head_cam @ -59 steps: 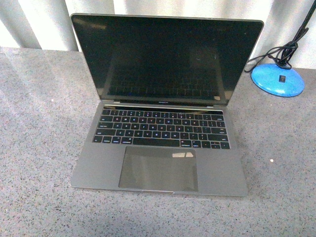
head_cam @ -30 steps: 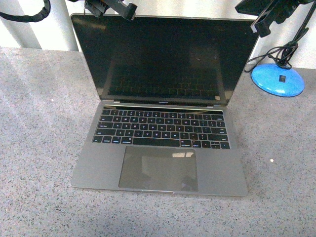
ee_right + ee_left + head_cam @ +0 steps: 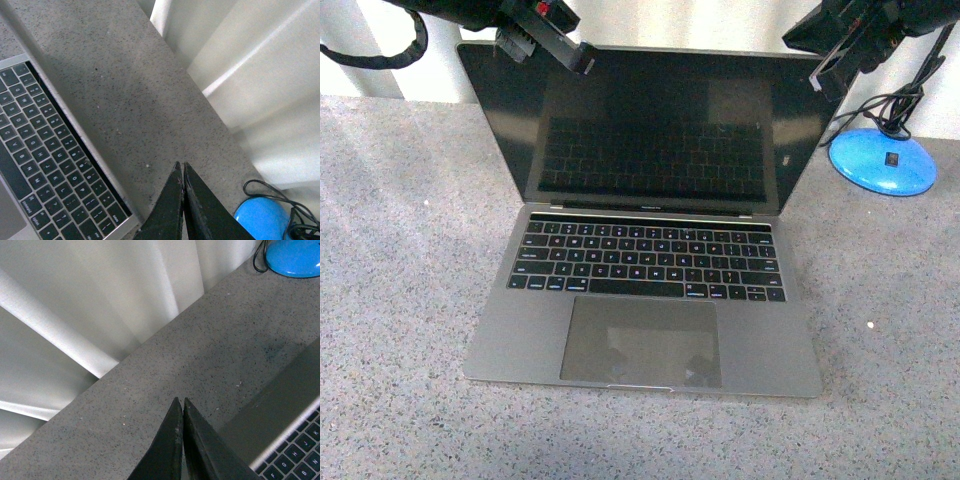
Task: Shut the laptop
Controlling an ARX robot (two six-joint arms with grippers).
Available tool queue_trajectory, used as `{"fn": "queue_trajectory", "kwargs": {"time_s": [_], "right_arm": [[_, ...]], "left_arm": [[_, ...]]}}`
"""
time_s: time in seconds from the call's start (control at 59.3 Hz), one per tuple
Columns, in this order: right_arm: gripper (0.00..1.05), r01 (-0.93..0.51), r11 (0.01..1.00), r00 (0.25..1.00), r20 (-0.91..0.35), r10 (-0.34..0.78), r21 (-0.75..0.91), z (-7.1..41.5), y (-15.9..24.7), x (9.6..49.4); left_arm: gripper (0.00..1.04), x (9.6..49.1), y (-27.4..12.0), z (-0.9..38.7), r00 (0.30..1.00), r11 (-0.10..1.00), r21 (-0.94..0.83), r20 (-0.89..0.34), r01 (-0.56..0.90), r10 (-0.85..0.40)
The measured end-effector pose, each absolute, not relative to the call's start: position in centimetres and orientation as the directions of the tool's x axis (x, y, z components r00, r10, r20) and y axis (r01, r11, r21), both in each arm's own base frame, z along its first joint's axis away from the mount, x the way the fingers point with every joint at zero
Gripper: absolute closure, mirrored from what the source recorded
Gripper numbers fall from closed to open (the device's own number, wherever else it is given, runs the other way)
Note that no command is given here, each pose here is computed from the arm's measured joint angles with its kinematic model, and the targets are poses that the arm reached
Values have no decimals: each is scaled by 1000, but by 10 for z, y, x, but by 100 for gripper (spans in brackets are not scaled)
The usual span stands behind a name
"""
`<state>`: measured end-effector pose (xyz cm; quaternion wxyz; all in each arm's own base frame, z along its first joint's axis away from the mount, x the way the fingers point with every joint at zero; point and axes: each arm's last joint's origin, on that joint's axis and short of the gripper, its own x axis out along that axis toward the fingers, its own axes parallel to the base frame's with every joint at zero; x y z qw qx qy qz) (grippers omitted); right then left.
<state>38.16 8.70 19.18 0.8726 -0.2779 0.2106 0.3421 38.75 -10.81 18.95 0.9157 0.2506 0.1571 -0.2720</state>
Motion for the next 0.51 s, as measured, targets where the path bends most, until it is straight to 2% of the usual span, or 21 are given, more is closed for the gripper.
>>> {"fn": "queue_trajectory", "kwargs": {"time_s": [0.506], "right_arm": [[104,-724,637,643,-594,484,-264,160,93,323]], "left_arm": [[101,337,-94,163,764,739,306,-491,600,-418]]}}
